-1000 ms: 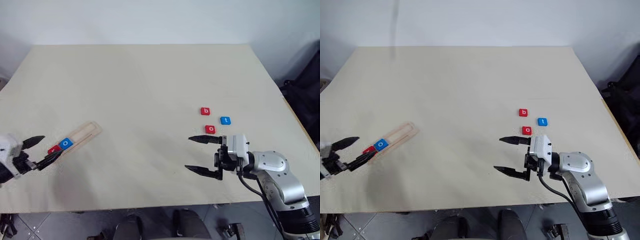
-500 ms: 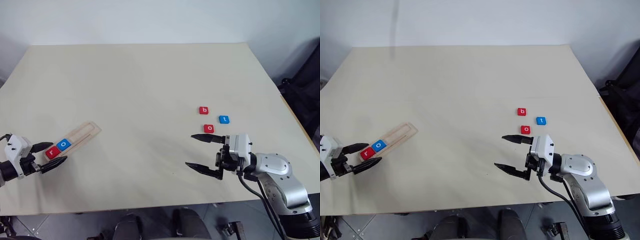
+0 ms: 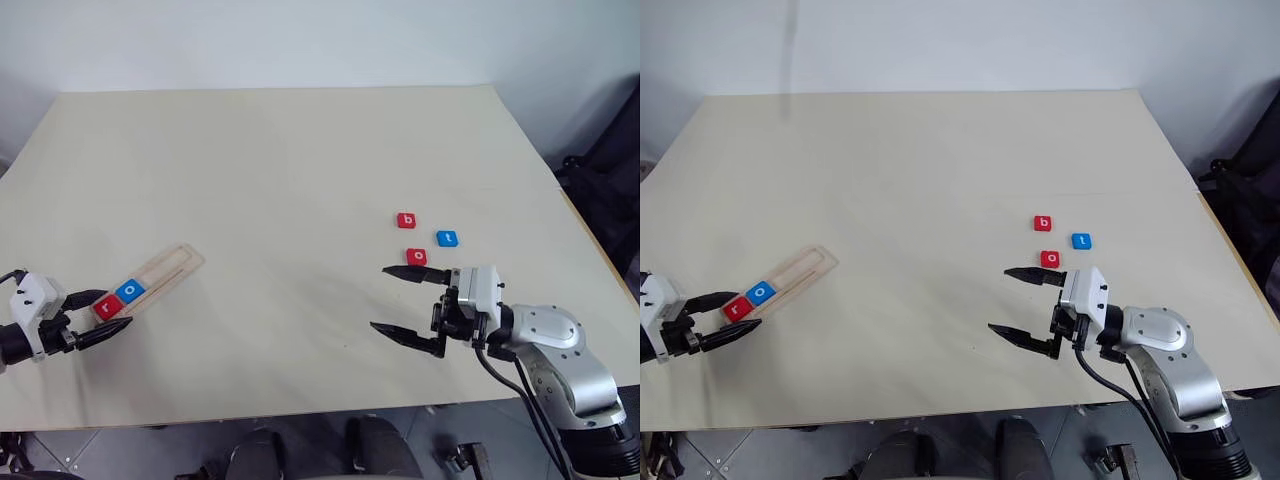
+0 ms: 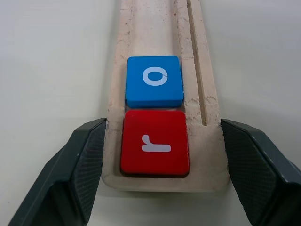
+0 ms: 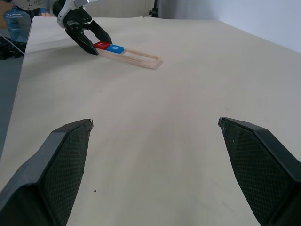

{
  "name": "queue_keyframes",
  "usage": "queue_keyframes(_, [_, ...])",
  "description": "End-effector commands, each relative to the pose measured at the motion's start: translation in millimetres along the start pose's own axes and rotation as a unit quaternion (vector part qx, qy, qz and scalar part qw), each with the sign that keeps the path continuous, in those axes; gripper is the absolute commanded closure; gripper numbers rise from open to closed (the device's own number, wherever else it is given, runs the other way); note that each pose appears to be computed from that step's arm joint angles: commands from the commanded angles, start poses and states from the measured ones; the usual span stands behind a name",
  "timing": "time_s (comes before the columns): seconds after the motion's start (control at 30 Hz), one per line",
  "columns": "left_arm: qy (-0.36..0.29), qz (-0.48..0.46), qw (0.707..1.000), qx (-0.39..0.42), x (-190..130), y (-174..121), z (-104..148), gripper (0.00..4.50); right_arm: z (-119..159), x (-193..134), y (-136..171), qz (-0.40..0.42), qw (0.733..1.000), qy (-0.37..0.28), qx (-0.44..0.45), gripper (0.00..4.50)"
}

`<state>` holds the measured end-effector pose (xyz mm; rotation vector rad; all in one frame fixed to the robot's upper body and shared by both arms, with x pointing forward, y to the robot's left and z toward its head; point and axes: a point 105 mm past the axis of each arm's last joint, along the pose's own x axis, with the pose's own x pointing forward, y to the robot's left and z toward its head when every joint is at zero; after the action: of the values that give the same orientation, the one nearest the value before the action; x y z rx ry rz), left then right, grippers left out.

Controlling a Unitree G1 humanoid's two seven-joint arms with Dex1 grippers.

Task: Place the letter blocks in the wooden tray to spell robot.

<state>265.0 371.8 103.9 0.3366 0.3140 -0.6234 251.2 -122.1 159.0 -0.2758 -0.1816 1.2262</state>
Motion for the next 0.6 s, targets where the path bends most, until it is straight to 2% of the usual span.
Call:
queue_keyframes(0.03, [-0.042, -0.06, 0.996, 0.053, 29.6, -17.5, 35.1, 1.1, 10.2, -10.2, -6.3, -0.012, 1.0, 0.003, -0.024, 0.0])
queue_keyframes(0.17, [-0.072, -0.145, 0.977, 0.136, 71.3, -49.9, 83.7, 1.1, 12.2, -32.1, -17.1, -0.049, 0.998, 0.023, -0.028, 0.0])
queue_keyframes(0.23, [-0.091, -0.177, 0.967, 0.156, 91.1, -63.4, 106.1, 1.1, 6.6, -45.4, -11.5, -0.051, 0.998, 0.045, -0.02, 0.0])
queue_keyframes(0.33, [-0.094, -0.221, 0.955, 0.176, 114.9, -81.7, 124.1, 1.1, -0.2, -58.0, -2.1, -0.063, 0.996, 0.067, -0.005, 0.0])
queue_keyframes(0.43, [-0.082, -0.258, 0.945, 0.185, 133.9, -95.4, 130.4, 1.1, -3.5, -69.3, 4.7, -0.099, 0.992, 0.081, 0.003, 0.0])
queue_keyframes(0.6, [-0.051, -0.334, 0.915, 0.221, 158.3, -125.4, 124.8, 1.1, -9.0, -89.1, 20.4, -0.164, 0.981, 0.105, 0.022, 0.0])
